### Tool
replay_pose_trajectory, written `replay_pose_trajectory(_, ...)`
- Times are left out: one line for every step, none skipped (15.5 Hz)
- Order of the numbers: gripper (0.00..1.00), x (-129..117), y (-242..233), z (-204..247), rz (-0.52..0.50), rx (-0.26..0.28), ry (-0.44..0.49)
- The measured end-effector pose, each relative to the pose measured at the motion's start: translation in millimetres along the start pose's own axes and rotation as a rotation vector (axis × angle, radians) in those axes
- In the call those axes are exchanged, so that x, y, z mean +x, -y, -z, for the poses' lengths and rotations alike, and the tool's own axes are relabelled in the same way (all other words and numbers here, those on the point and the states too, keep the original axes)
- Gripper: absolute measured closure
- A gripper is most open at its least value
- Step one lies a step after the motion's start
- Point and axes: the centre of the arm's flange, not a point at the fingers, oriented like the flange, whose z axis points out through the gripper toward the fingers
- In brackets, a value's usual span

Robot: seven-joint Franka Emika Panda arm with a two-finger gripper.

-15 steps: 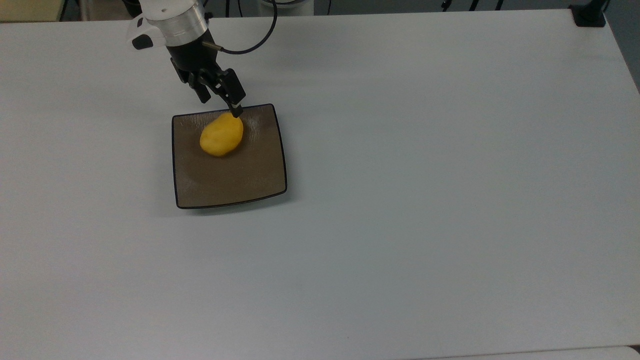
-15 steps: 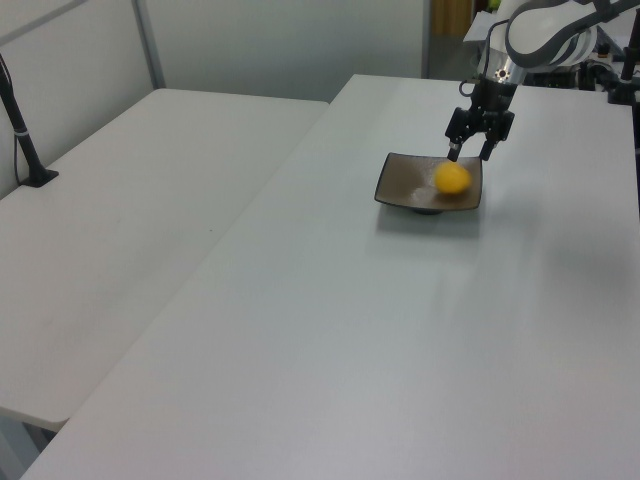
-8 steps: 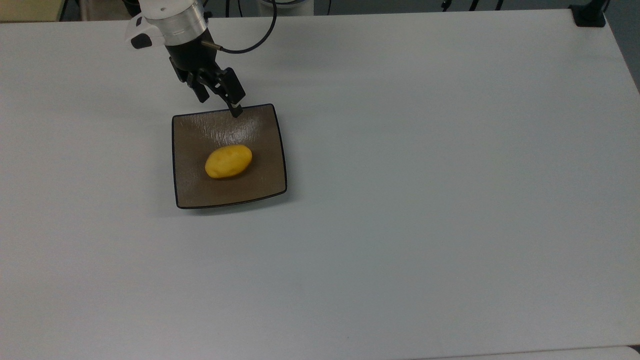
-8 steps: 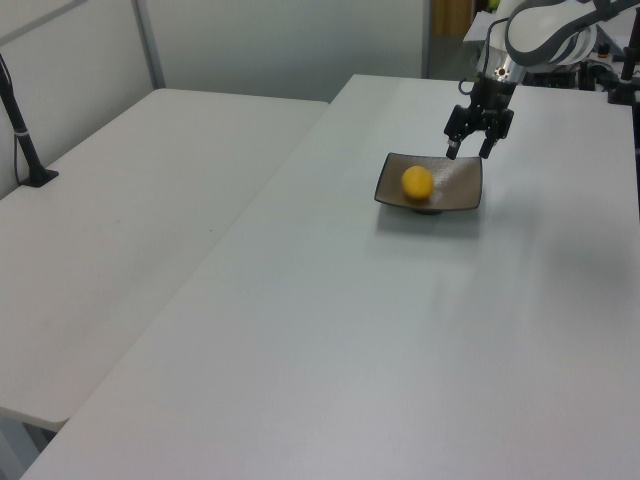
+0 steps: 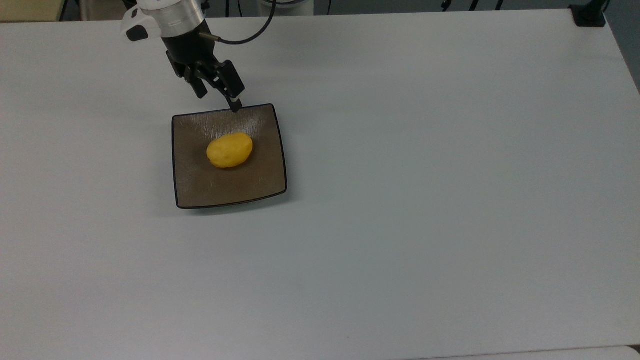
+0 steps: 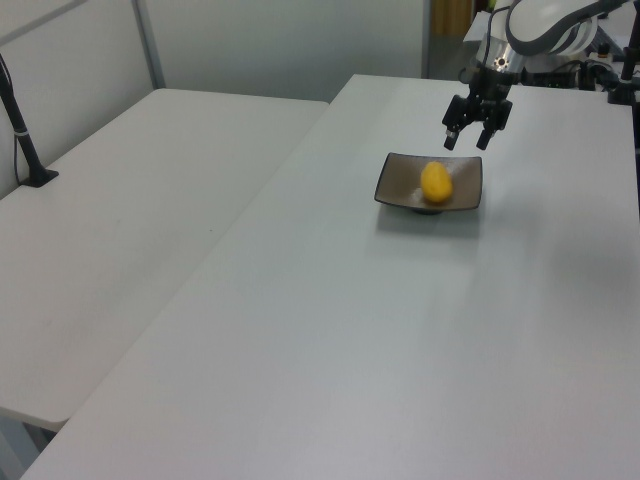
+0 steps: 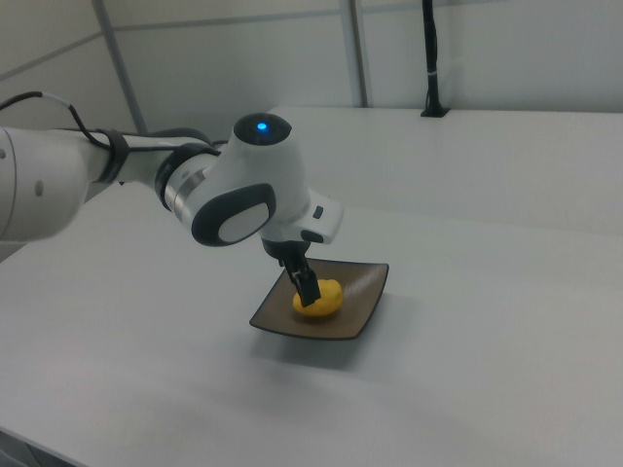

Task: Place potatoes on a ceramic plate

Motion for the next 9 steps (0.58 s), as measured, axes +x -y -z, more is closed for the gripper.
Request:
replay_pose_trajectory(0.0, -2, 3, 8, 0.028, -0.008, 0.03)
replay_pose_trajectory(0.0, -4, 5, 13, 0.06, -0.025, 0.051)
replay_pose_trajectory(0.0, -6, 7, 20, 0.095, -0.048, 0.073)
replay_pose_trajectory(0.0, -8, 8, 26, 0.126, -0.072, 0.094)
replay_pose_trajectory(0.0, -11, 10, 33, 0.149, -0.094, 0.111)
replay_pose_trajectory(0.0, -13, 12, 42, 0.167, -0.114, 0.125)
replay_pose_trajectory(0.0, -15, 15, 50, 0.184, -0.131, 0.137)
replay_pose_trajectory(0.0, -17, 20, 58, 0.203, -0.145, 0.146)
replay_pose_trajectory(0.0, -19, 26, 65, 0.225, -0.156, 0.148)
